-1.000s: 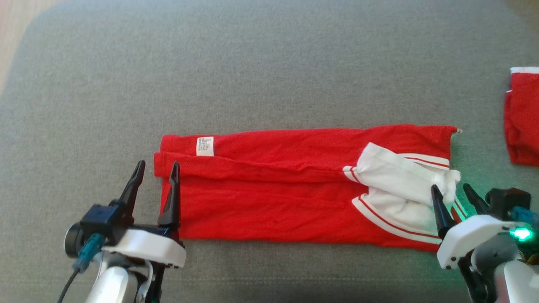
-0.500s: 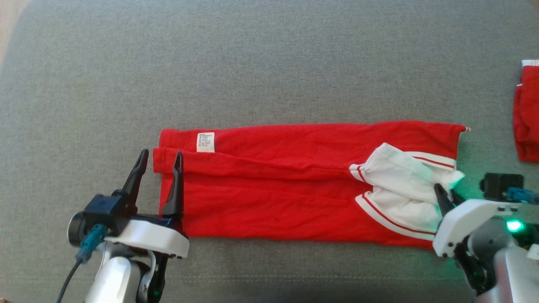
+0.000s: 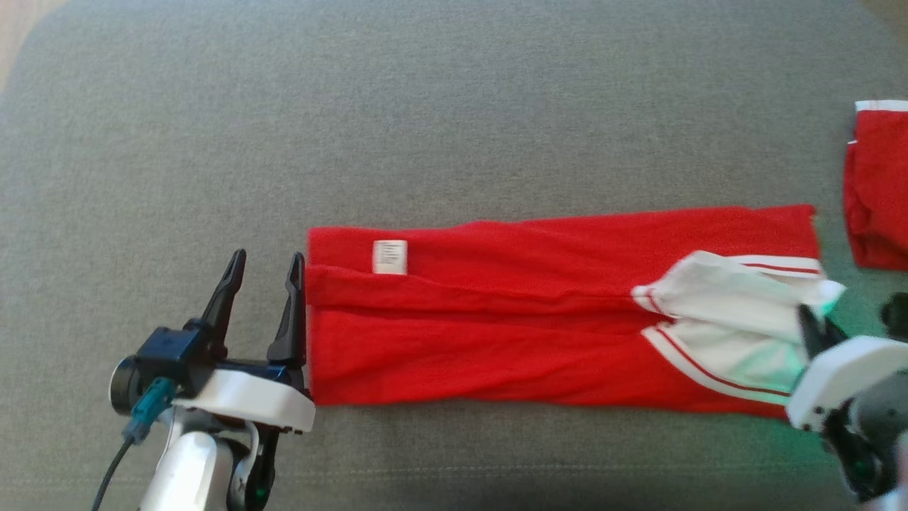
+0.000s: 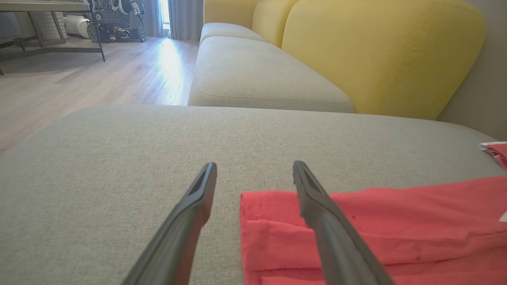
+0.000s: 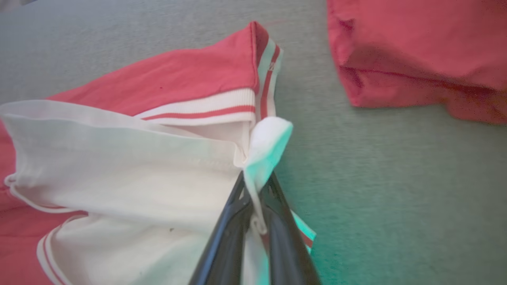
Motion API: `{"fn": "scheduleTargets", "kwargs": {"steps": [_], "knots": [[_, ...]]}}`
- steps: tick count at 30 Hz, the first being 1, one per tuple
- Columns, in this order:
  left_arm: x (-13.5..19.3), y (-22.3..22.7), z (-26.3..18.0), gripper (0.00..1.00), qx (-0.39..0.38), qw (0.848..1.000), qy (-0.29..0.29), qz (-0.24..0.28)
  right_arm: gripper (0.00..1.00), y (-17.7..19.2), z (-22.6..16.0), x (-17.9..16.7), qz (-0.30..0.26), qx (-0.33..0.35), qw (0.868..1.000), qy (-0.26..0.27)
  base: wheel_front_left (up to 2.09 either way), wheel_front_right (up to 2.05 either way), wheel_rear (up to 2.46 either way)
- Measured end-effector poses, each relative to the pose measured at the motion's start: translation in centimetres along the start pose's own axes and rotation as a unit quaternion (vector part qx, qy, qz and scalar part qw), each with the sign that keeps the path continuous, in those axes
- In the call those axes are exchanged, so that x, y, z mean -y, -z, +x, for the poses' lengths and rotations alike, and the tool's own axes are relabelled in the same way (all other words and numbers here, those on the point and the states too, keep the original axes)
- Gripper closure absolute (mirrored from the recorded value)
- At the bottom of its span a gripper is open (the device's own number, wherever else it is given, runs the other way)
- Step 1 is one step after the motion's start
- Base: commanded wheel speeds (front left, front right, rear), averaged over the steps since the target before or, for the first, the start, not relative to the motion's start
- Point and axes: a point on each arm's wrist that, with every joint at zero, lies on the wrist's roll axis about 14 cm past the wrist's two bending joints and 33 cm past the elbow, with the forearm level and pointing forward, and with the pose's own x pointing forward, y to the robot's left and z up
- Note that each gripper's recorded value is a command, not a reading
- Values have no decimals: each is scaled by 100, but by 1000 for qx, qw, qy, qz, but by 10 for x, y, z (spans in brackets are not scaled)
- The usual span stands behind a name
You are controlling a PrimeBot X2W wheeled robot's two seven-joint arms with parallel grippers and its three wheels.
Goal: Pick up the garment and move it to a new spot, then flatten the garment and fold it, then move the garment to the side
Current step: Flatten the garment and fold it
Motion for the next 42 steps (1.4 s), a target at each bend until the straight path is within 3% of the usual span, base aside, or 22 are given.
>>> {"fn": "scheduleTargets", "kwargs": {"steps": [3, 8, 12, 19, 25, 32, 42], "knots": [[2, -2, 1, 0, 3, 1000, 3, -2, 100, -1, -8, 16, 3, 4, 1000, 19, 0, 0, 0], [6, -6, 0, 0, 9, 1000, 6, 0, 100, -15, -20, 12, -5, 23, 1000, 13, 0, 0, 0], [9, -10, -1, 0, 15, 1000, 9, -5, 100, -42, -32, -14, -28, 61, 998, -21, 0, 0, 0], [11, -18, -4, 0, 26, 1000, 13, -6, 100, -76, -59, -83, -56, 102, 985, -125, 0, 0, 0], [5, -21, -10, 0, 30, 1000, 1, -5, 100, -78, -74, -162, -56, 93, 961, -255, 0, 0, 0], [-6, -20, -18, 0, 28, 999, -17, -7, 100, -38, -81, -247, -60, 26, 921, -385, 0, 0, 0], [-16, -8, -24, 0, 10, 999, -34, -12, 100, -5, -65, -305, -55, -25, 885, -462, 0, 0, 0]]}}
